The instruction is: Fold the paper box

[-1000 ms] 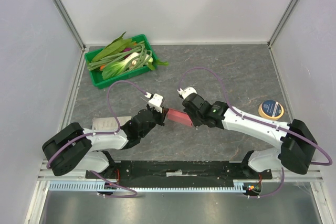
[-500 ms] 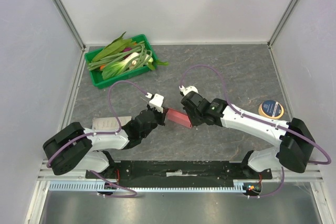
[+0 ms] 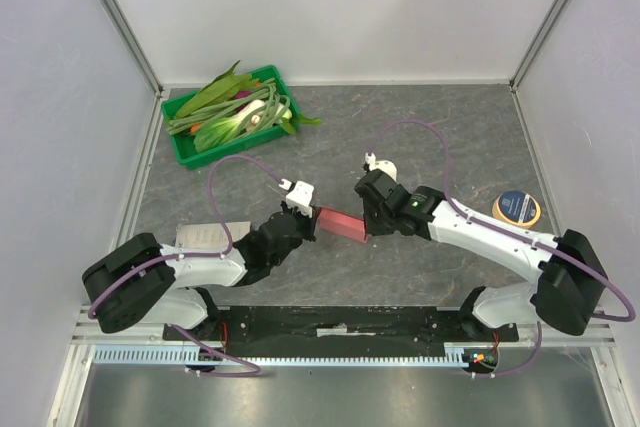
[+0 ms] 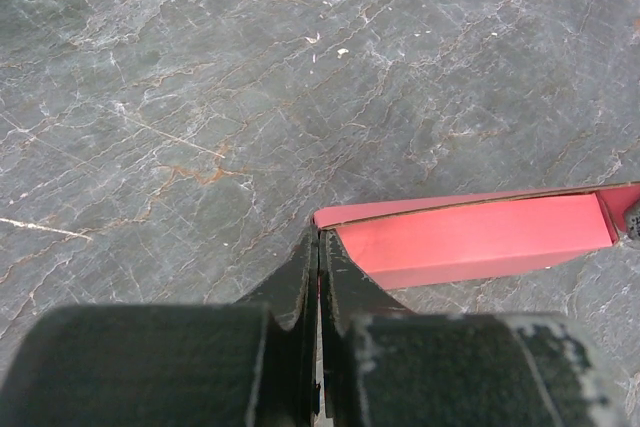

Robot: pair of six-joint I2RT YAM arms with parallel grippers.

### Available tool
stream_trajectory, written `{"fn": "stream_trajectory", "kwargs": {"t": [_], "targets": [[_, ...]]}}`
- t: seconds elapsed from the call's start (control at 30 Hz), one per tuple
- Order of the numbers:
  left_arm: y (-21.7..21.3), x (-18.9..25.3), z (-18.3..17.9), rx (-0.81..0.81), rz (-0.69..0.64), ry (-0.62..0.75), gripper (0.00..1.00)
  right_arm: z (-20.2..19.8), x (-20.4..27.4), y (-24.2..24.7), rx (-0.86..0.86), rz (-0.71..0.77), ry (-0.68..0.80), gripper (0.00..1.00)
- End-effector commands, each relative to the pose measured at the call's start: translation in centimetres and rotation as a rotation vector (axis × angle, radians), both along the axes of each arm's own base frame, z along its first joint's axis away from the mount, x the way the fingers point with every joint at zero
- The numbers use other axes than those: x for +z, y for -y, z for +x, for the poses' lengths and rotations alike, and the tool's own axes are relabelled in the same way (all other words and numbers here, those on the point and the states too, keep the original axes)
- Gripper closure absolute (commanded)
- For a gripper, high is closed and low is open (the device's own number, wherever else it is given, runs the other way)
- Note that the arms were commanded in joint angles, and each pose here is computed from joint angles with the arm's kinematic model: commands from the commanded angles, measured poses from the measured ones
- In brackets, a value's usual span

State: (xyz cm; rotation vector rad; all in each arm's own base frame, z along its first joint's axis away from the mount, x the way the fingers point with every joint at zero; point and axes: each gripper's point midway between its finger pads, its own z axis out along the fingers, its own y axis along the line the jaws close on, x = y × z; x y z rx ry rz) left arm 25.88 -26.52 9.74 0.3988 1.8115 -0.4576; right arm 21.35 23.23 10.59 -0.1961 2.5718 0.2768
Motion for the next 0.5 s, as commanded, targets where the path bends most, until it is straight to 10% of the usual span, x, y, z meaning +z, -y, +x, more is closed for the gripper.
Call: {"fn": "stream_trajectory", "kwargs": {"t": [0.0, 0.47], "targets": [[0.23, -3.57, -2.42, -0.074, 0.105, -0.094, 0.98, 1.76, 3.16, -3.0, -0.106, 0.253, 0.052, 1.0], [0.57, -3.46, -2.75, -0.081, 0.112, -0.084, 0.98, 2.47, 3.4, -3.02, -0.284, 0.448, -0.018, 1.0]]}}
